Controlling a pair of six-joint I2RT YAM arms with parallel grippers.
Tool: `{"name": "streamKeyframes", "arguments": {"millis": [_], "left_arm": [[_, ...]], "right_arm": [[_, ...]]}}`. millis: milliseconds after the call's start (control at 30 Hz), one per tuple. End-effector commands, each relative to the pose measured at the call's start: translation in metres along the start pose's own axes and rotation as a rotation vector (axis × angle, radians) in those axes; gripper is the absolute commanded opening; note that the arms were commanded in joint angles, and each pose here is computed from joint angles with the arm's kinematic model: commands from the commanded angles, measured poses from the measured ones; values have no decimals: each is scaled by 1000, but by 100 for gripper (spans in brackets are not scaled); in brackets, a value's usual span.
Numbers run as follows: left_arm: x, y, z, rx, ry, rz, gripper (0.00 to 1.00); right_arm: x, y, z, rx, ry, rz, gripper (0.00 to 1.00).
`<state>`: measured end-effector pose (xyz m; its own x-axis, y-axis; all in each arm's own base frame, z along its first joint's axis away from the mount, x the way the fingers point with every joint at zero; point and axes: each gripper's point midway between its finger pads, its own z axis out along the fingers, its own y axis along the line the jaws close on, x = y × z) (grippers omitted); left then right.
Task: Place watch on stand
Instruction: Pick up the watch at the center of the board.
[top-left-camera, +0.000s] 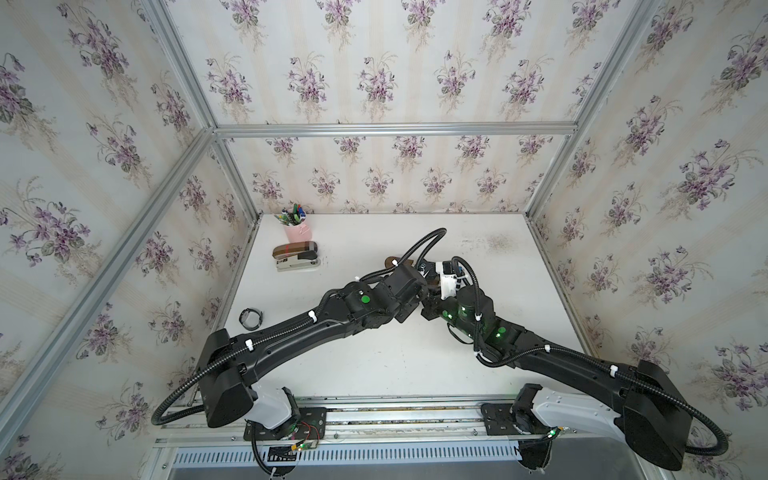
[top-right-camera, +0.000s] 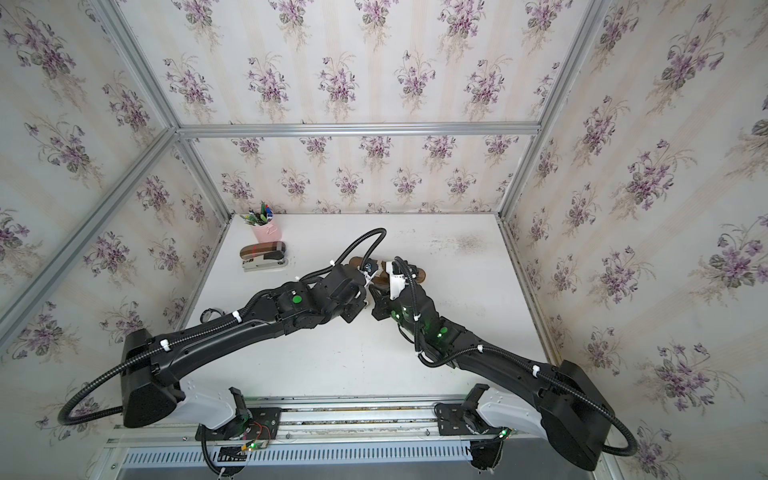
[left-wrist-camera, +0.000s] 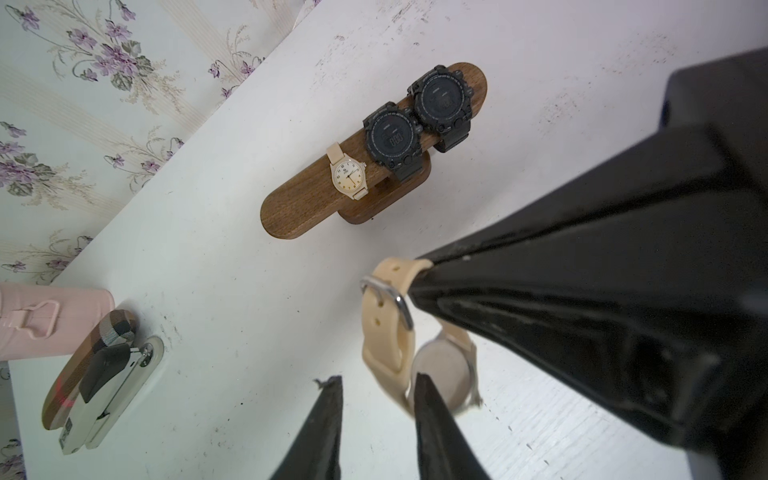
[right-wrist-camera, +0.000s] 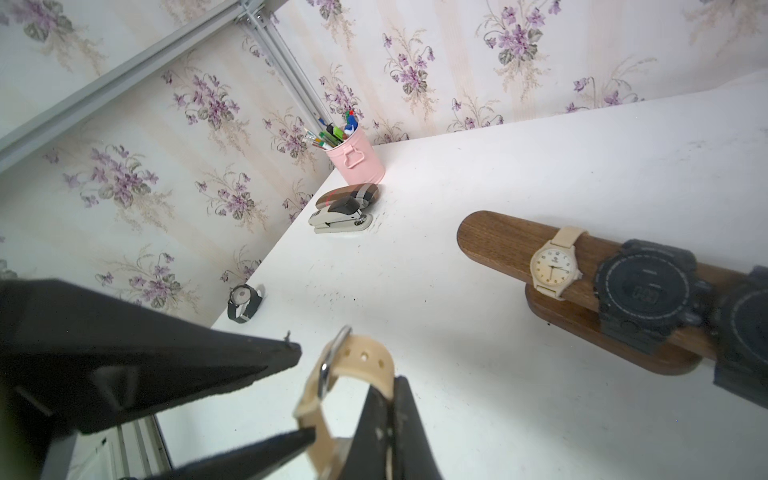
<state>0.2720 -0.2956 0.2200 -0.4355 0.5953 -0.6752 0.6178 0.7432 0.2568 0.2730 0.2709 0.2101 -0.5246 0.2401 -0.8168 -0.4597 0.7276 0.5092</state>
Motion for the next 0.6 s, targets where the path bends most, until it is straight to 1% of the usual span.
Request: {"name": "streamKeyframes", "arguments": {"millis": [0, 33, 67, 233, 333, 467, 567], "left_arm": [[-15, 1, -11, 55, -114, -115, 49], [-16, 1, -13, 73, -143, -140, 54], [-17, 1, -16, 85, -182, -171, 60], [-15, -2, -22, 155, -374, -323, 76], [-8, -5, -18, 190, -481, -400, 81], [-6, -11, -19, 254, -646, -450, 82], [-5, -12, -18, 264, -696, -464, 82]], "right_arm": [[-7, -6, -3, 16, -16, 180, 0], [-9, -8, -4, 21, -19, 216, 0], [-11, -10, -5, 25, -23, 250, 0], [-13, -27, -9, 142, -20, 416, 0], [-16, -29, -11, 164, -27, 506, 0], [-20, -24, -13, 139, -41, 603, 0], [-24, -19, -14, 107, -56, 655, 0]]}}
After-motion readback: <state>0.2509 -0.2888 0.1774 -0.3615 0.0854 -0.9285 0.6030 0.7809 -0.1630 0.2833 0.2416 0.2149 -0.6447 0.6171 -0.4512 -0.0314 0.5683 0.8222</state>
